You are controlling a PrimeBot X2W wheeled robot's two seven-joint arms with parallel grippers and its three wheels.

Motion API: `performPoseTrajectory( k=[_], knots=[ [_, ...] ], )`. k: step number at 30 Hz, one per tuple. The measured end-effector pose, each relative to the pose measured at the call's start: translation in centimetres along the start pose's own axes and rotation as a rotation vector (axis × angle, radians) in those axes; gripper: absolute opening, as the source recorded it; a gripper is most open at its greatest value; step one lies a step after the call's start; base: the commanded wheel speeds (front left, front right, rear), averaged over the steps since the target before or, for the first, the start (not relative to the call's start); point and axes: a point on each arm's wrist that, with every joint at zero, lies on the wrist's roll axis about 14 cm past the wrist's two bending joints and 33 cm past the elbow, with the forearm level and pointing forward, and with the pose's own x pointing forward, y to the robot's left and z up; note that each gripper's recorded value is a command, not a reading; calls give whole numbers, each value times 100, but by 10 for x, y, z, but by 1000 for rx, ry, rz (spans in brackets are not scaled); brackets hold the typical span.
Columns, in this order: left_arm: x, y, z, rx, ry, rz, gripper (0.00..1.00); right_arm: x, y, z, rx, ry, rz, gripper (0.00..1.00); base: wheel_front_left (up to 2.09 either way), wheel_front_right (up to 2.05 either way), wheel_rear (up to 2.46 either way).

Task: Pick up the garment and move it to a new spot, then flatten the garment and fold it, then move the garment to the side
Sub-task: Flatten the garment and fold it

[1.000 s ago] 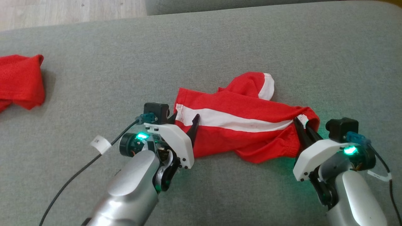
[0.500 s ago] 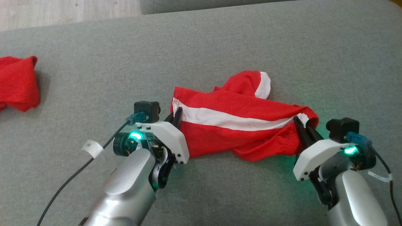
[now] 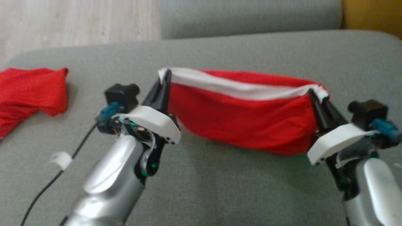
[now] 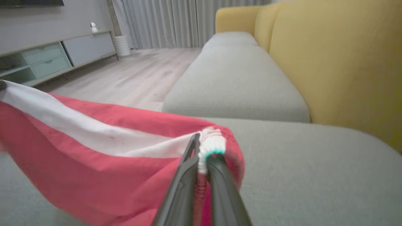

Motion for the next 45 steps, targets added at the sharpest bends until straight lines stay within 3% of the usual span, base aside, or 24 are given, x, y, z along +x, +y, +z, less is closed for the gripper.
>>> performPoseTrajectory(
  k=[9, 16, 22, 26, 34, 38, 45],
  knots=[
    [-64, -24, 142, 115, -395, -34, 0, -40, 29, 122, -108, -291, 98, 0, 0, 0, 0],
    [-82, -33, 195, 190, -479, -60, 0, -43, 48, 158, -109, -331, 175, 0, 0, 0, 0],
    [-56, -25, 207, 228, -441, -72, 0, -10, 58, 152, -119, -249, 229, 0, 0, 0, 0],
    [-8, 6, 202, 252, -388, -52, 0, 50, 56, 154, -160, -180, 245, 0, 0, 0, 0],
    [58, 38, 237, 322, -524, -41, 0, 134, 39, 206, -201, -320, 177, 0, 0, 0, 0],
    [80, 41, 227, 289, -549, -76, 0, 163, 33, 192, -209, -313, 158, 0, 0, 0, 0],
    [100, 71, 137, 181, -422, -71, 0, 199, 40, 96, -179, -177, 197, 0, 0, 0, 0]
  ],
)
